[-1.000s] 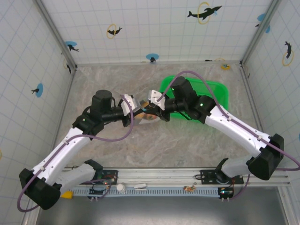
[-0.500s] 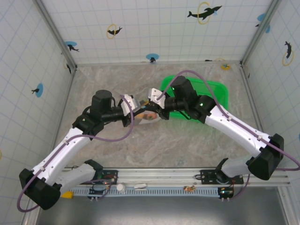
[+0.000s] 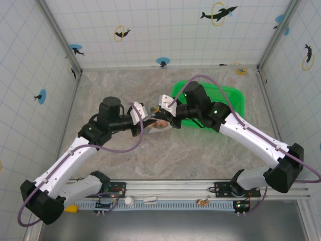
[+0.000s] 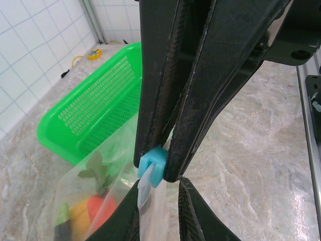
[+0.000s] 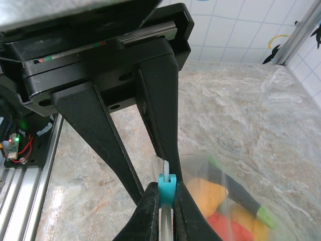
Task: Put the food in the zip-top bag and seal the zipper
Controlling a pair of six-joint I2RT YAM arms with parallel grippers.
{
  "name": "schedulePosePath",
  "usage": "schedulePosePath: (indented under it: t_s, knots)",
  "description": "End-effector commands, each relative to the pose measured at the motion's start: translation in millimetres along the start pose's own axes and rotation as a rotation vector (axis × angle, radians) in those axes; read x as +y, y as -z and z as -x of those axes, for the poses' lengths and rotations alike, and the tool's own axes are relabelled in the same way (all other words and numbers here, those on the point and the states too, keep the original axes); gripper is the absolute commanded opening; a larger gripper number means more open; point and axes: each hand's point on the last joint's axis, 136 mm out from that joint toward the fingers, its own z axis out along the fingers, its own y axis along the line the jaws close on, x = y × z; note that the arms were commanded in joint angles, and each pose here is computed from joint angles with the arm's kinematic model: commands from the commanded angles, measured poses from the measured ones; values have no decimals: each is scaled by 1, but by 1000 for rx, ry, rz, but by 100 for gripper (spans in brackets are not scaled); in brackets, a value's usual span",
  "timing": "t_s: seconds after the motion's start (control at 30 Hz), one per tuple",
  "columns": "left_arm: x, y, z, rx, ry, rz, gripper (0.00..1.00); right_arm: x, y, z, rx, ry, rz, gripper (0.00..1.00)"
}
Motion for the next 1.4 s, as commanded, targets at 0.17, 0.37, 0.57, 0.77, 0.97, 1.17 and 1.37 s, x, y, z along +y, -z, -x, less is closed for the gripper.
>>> schedulePosePath:
  t_s: [0.17,0.37,0.57,0.77,0.97,1.17,1.37]
  knots:
    - [0,3,16,-27,-35,-5,17,-3,1,9,-26,12,4,0]
    - [0,5,18,-32,-43,-8,0,-3,0,7,-21,10,4,0]
    - [-1,6,16,-26,-44,1,0,-10,1,-5,15,7,-48,0]
    - [2,13,14,-28,-29,53,0,-20,8,-29,67,-4,-134,0]
    - [6,19,15,-49,-20,110,0,-24,12,-43,85,-17,-169,0]
    - [15,27,18,-65,-17,190,0,-30,14,-53,97,-30,-196,0]
    - [41,46,34,-126,-47,376,0,-42,21,-67,115,-41,-274,0]
